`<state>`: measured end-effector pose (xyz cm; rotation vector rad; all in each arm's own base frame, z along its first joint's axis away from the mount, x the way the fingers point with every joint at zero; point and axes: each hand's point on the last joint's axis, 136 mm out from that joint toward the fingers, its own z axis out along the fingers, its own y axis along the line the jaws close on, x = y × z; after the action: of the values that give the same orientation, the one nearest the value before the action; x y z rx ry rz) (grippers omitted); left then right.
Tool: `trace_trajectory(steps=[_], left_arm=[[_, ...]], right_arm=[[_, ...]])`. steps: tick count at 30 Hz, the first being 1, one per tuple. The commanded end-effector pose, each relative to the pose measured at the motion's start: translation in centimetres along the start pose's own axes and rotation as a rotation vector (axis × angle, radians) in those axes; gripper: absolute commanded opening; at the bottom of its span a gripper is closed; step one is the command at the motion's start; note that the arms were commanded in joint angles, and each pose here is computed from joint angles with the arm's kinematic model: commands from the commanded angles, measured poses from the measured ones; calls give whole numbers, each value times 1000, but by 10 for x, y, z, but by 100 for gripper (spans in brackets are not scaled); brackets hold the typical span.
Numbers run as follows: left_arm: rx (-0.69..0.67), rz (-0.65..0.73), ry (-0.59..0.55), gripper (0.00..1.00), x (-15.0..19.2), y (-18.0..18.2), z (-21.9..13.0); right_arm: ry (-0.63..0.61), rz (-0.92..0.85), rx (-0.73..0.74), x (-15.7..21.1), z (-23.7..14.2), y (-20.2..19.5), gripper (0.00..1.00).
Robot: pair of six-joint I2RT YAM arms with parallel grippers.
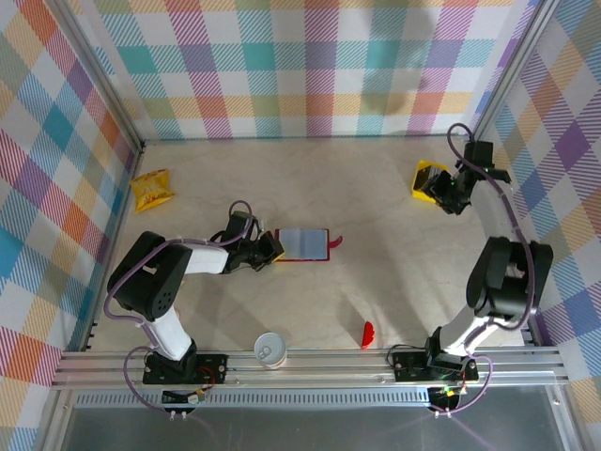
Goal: Put the credit cards into the card holder
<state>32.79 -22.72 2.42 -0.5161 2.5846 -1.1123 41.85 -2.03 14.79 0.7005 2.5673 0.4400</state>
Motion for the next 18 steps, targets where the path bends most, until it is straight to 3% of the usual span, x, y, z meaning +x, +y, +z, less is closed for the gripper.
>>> trace_trajectory(steps=[1, 7, 18], left_arm=[[-103, -30, 46, 1, 15, 35, 5], [-112, -30, 47, 1, 16, 36, 3], [-145, -11, 48, 1, 15, 39, 1]], right_arm=[[17, -185, 82, -11, 8, 7, 44], [69, -240, 180, -33, 44, 11, 40], [158, -278, 217, -56, 103, 13, 33]])
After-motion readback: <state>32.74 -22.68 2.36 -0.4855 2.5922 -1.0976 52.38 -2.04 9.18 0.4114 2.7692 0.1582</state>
